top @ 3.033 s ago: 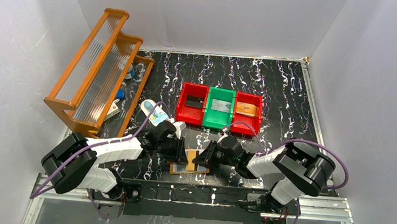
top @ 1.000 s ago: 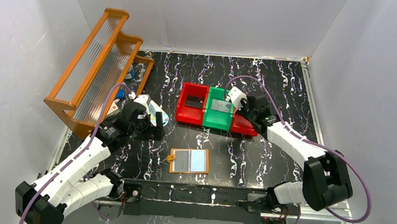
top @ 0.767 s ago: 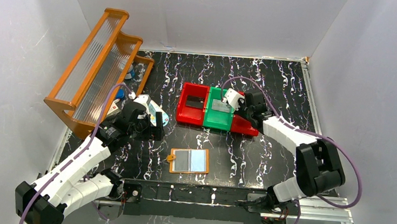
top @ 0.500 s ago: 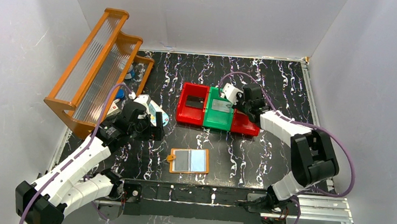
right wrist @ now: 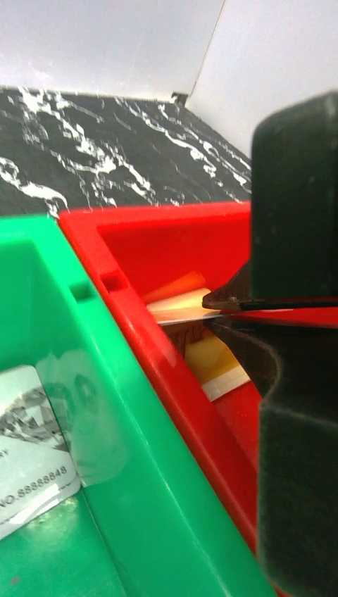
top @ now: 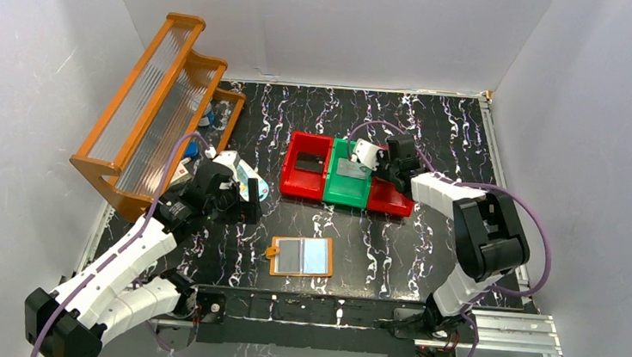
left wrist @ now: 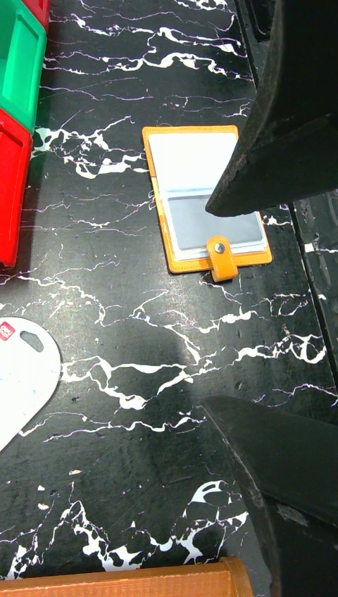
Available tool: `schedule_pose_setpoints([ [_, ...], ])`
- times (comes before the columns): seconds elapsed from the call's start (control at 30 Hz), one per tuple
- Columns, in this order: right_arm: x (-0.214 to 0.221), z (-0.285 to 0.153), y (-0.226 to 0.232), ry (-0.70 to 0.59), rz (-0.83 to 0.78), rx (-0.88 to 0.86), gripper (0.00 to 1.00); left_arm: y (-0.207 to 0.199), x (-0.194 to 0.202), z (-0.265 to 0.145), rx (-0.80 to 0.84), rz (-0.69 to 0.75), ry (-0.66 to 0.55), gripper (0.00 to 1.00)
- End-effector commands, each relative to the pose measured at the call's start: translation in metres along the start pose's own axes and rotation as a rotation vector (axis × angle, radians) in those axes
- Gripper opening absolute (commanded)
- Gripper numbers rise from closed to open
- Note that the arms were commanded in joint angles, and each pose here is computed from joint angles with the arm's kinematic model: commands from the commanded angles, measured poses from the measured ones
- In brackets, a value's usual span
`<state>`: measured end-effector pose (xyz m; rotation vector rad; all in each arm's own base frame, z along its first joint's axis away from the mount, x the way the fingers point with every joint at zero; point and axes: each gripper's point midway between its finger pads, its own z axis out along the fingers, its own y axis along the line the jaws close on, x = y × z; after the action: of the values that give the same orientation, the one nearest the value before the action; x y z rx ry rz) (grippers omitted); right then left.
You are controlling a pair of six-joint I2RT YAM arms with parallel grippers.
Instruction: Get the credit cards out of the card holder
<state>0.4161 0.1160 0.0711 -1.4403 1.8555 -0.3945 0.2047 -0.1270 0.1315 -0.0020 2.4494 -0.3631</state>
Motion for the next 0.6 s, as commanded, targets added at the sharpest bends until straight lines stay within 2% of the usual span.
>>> schedule_pose_setpoints([
  [0.0,-0.002,0.008,-0.005,-0.013,0.005,-0.013,0.2,0.006,0.004,0.002,-0.025,0.002,0.016,0.98],
  [0.23,0.002,0.004,0.003,-0.003,0.016,-0.042,0.59,0.006,0.005,0.003,-0.028,0.002,0.023,0.98],
  [0.33,-0.001,-0.004,0.002,-0.015,0.036,-0.045,0.65,0.006,0.005,0.003,-0.028,0.002,0.021,0.98],
  [0.57,-0.021,-0.039,-0.018,-0.097,0.116,0.011,0.69,0.005,0.006,0.003,-0.022,0.002,0.027,0.98],
])
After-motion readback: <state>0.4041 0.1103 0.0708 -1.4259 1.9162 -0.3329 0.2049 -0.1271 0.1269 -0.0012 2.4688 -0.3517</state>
